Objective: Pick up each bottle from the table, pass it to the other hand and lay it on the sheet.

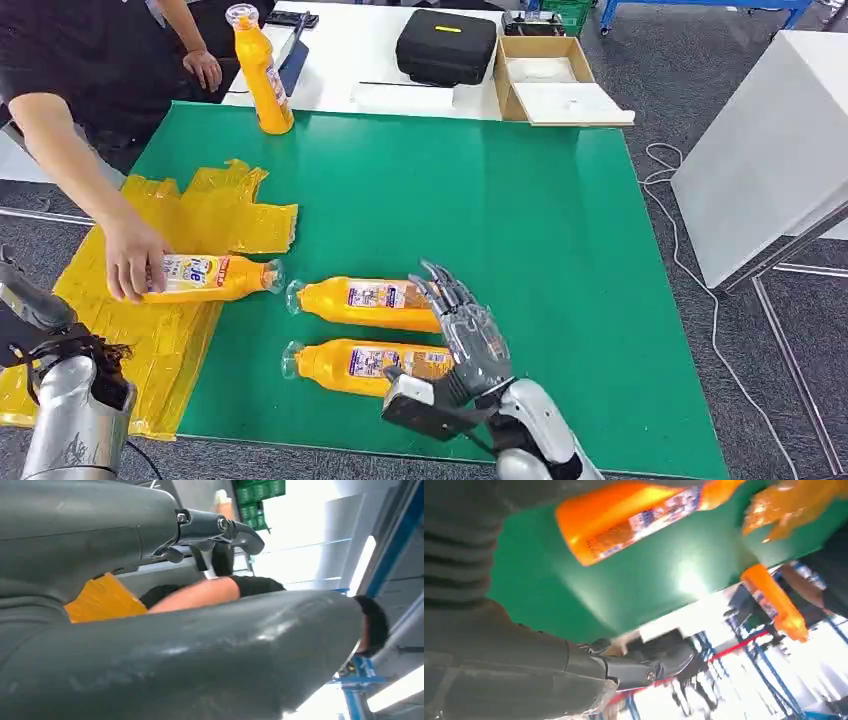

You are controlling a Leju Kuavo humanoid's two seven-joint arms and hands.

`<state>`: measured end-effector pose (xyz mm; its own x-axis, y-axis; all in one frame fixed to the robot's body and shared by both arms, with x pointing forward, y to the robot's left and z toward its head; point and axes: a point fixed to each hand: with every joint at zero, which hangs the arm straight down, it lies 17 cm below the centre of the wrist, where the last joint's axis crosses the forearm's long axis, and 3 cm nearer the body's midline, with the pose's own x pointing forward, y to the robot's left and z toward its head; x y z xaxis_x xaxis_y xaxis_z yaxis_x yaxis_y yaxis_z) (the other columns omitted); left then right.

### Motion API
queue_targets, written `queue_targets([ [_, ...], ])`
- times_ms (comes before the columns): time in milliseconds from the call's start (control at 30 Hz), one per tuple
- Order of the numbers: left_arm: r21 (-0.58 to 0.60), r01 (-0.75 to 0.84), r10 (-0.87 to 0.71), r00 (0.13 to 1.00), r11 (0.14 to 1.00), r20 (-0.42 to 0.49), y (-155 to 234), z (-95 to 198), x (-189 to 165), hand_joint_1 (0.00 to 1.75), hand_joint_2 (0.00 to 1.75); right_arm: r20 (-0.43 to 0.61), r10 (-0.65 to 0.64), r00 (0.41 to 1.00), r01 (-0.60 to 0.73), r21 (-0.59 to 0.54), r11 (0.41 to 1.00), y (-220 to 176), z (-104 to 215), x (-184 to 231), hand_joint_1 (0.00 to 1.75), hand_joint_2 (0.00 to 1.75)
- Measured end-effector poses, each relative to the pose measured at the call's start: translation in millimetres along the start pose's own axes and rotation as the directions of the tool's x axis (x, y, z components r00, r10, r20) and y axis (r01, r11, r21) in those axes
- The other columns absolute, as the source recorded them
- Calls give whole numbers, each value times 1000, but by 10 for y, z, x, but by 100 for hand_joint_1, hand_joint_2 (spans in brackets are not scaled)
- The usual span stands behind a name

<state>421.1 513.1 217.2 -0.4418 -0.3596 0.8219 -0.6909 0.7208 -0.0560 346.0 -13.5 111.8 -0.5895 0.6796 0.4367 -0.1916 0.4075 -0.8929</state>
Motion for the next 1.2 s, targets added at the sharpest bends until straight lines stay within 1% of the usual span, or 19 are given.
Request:
queue_targets([
  [100,-9,6,-6,1000,1000,11,69,50,38,0,0,-33,142,989,-143,-14,990,41,130,116,0,175],
  [167,-10,7,-7,1000,1000,11,96,61,40,0,0,-33,173,984,-173,5,985,101,162,186,0,175],
  [300,-11,14,-14,1000,1000,14,98,60,42,0,0,-26,172,985,-171,37,985,191,150,260,0,175],
  [567,12,8,-8,1000,1000,11,136,77,51,0,0,-14,188,982,-185,113,976,484,96,226,0,175],
  [700,28,1,-1,1000,1000,10,174,108,72,0,0,-45,171,984,-160,188,969,759,139,90,0,175],
  [1000,35,-10,10,1000,999,0,172,173,67,0,0,-104,192,976,-152,308,939,1185,284,-119,0,175],
  [1200,37,-15,15,1000,999,-1,148,192,79,0,0,-127,201,971,-149,336,930,1303,328,-129,0,175],
])
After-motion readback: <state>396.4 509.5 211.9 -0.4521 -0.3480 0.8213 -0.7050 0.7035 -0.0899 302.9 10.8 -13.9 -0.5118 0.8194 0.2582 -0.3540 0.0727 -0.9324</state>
